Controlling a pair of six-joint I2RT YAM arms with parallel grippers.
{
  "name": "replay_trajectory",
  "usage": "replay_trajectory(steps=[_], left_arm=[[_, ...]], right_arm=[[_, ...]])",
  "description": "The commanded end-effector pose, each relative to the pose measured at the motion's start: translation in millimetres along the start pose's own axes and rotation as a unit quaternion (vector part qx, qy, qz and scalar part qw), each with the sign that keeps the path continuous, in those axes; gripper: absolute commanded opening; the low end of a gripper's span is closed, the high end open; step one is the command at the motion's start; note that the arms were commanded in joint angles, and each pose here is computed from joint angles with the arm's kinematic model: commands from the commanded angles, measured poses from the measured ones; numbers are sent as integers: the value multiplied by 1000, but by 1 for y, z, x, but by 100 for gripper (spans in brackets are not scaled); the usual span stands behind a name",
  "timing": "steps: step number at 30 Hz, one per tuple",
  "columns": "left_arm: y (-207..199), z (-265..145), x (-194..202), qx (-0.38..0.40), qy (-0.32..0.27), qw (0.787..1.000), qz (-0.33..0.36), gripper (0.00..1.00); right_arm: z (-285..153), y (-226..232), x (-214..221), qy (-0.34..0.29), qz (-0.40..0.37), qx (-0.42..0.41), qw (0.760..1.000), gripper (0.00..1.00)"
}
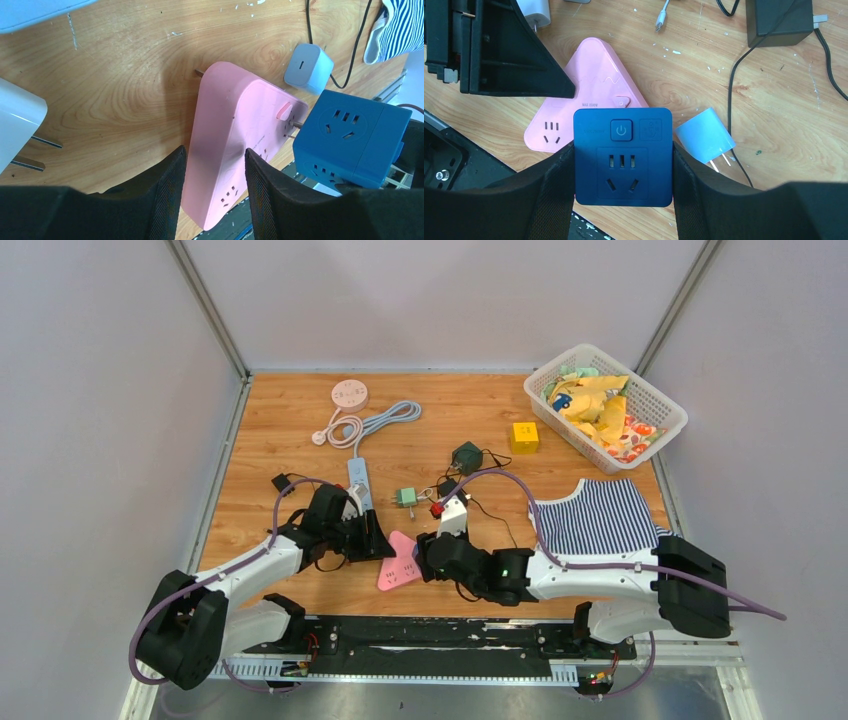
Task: Insert the plug
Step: Insert the plug into the socket.
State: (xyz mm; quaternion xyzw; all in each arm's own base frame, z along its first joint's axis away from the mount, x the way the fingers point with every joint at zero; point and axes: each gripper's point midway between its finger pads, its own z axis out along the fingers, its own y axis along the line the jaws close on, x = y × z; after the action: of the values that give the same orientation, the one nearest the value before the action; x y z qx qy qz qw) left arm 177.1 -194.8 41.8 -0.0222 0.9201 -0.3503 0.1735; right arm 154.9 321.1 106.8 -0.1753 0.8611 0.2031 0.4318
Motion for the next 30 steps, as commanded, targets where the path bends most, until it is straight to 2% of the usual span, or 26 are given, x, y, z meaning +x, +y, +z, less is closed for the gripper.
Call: replay_trajectory(steps=[1, 14, 30], left_arm=[[1, 2, 3, 4, 3, 1000, -2, 49], [1, 2, 3, 3, 4, 1000, -2, 51], [1, 2, 3, 4, 5, 1000, -2, 51]], right_arm=[[-7, 3, -11, -17, -4, 1, 1000, 0], [-10, 4, -19, -29, 0, -3, 1000, 0], [-6, 6, -6, -11, 7, -3, 1000, 0]])
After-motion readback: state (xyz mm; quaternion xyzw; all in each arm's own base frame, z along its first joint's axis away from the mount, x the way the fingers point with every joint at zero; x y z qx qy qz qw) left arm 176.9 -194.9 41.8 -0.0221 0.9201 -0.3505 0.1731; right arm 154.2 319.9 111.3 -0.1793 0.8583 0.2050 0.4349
